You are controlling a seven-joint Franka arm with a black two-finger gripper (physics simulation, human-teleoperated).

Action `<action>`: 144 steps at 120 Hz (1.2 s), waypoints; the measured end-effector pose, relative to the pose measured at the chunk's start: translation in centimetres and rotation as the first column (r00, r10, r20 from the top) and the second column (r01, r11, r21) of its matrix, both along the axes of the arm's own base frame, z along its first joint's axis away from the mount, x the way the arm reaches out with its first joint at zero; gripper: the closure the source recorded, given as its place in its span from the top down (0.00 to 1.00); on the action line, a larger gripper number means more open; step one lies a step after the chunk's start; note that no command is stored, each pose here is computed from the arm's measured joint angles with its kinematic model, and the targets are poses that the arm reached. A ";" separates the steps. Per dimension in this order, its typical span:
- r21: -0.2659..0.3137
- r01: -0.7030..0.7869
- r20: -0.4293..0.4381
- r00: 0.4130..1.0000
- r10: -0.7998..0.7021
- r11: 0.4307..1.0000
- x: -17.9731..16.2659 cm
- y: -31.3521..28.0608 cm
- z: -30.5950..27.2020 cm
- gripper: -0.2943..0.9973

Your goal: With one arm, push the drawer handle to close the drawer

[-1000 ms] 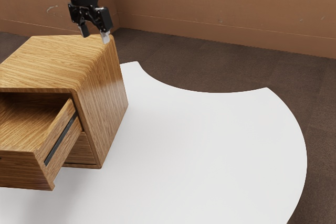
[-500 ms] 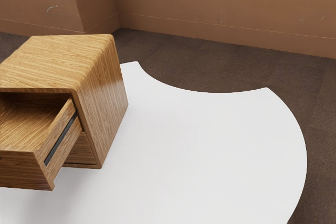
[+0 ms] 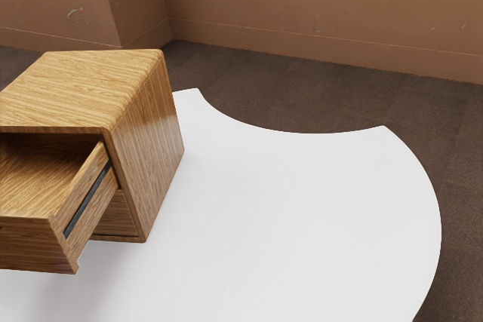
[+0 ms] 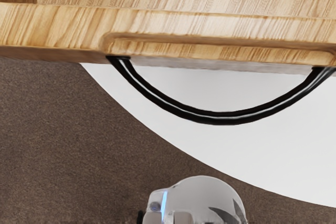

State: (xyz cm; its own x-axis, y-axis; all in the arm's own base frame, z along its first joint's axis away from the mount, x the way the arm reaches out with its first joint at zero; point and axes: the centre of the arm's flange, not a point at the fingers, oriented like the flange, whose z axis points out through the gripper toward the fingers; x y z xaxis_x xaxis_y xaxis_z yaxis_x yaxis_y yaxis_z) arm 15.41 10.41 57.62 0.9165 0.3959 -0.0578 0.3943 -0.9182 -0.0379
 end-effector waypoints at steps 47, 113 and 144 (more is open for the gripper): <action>-0.036 -0.056 -0.035 0.998 0.055 0.998 1.6 0.8 -5.2 0.17; -0.016 -0.015 0.004 1.000 0.015 1.000 6.6 1.4 -6.0 0.16; 0.010 0.006 0.040 0.999 -0.006 1.000 9.7 2.0 -6.2 0.16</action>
